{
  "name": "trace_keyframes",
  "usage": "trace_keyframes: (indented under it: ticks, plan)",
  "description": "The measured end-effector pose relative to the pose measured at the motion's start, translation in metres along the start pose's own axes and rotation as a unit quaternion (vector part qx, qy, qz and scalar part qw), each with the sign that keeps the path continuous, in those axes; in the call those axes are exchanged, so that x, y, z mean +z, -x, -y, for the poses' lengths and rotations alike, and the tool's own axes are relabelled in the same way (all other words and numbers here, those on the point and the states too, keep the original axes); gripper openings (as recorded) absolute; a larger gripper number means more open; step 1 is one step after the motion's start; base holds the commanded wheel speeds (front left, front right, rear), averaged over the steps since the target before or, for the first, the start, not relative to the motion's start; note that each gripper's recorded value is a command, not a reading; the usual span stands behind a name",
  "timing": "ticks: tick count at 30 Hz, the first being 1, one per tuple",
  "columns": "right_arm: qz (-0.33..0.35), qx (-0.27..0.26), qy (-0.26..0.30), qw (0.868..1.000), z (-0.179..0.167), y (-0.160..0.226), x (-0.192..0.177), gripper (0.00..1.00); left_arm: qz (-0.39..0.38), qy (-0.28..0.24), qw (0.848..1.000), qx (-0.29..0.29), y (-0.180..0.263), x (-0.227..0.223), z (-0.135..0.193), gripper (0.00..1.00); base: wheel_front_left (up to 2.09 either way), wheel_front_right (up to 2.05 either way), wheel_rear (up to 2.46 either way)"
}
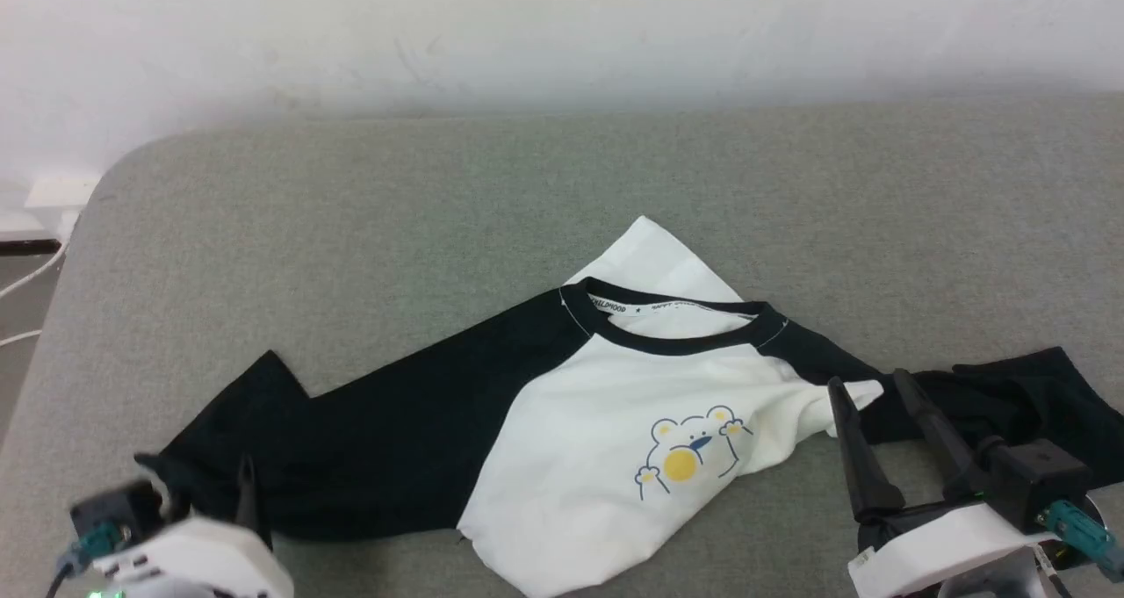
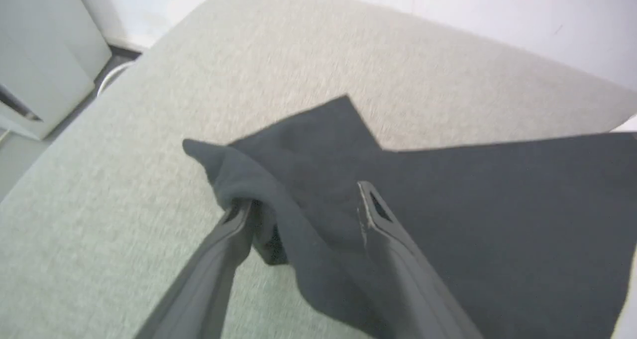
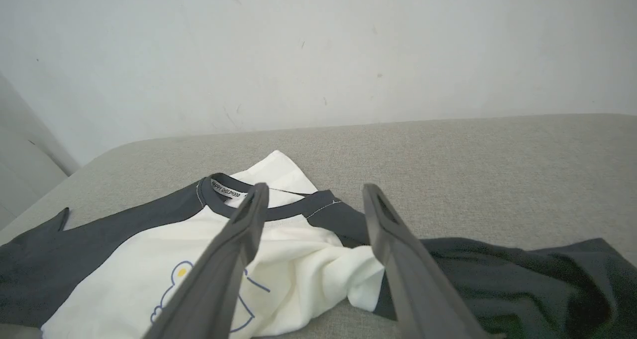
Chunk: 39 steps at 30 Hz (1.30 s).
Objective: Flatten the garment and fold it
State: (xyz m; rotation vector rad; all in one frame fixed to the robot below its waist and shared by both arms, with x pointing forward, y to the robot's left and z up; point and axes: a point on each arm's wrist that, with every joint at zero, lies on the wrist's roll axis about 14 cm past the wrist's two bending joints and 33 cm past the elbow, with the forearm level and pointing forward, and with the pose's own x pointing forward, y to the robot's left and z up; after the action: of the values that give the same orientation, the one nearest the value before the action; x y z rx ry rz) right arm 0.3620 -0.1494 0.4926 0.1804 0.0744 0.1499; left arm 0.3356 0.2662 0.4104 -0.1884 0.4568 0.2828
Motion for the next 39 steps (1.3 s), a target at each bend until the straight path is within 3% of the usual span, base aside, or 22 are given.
trace_keyframes:
  ticks: [6, 14, 20, 26, 34, 35, 37, 39]
  plan:
    - [0.006, -0.007, 0.002, 1.000, 0.004, 0.006, 0.005, 1.00, 0.134, -0.034, 0.987, -0.079, -0.007, 0.069, 0.051, 1.00, 0.00, 0.00, 0.00]
    - [0.008, -0.015, 0.003, 1.000, 0.008, 0.007, 0.008, 1.00, 0.179, -0.086, 0.959, -0.200, -0.022, 0.119, 0.134, 1.00, 0.00, 0.00, 0.00]
    - [0.002, -0.025, 0.002, 1.000, 0.014, 0.005, 0.005, 1.00, 0.057, -0.168, 0.944, -0.278, -0.047, 0.081, 0.181, 1.00, 0.00, 0.00, 0.00]
    - [-0.006, -0.037, -0.001, 0.999, 0.022, 0.002, -0.002, 1.00, -0.103, -0.218, 0.928, -0.286, -0.071, 0.016, 0.181, 1.00, 0.00, 0.00, 0.00]
    - [-0.029, -0.055, -0.008, 0.998, 0.033, 0.000, -0.018, 1.00, -0.179, -0.263, 0.902, -0.292, -0.093, -0.013, 0.192, 1.00, 0.00, 0.00, 0.00]
    - [-0.032, -0.057, -0.008, 0.998, 0.035, 0.000, -0.020, 1.00, -0.191, -0.273, 0.895, -0.296, -0.093, -0.017, 0.195, 0.87, 0.00, 0.00, 0.00]
    - [-0.037, -0.060, -0.008, 0.998, 0.037, -0.001, -0.023, 1.00, -0.222, -0.285, 0.882, -0.303, -0.091, -0.025, 0.200, 0.00, 0.00, 0.00, 0.00]
    - [-0.037, -0.062, -0.008, 0.997, 0.038, -0.001, -0.024, 1.00, -0.257, -0.293, 0.866, -0.313, -0.085, -0.030, 0.205, 0.00, 0.00, 0.00, 0.00]
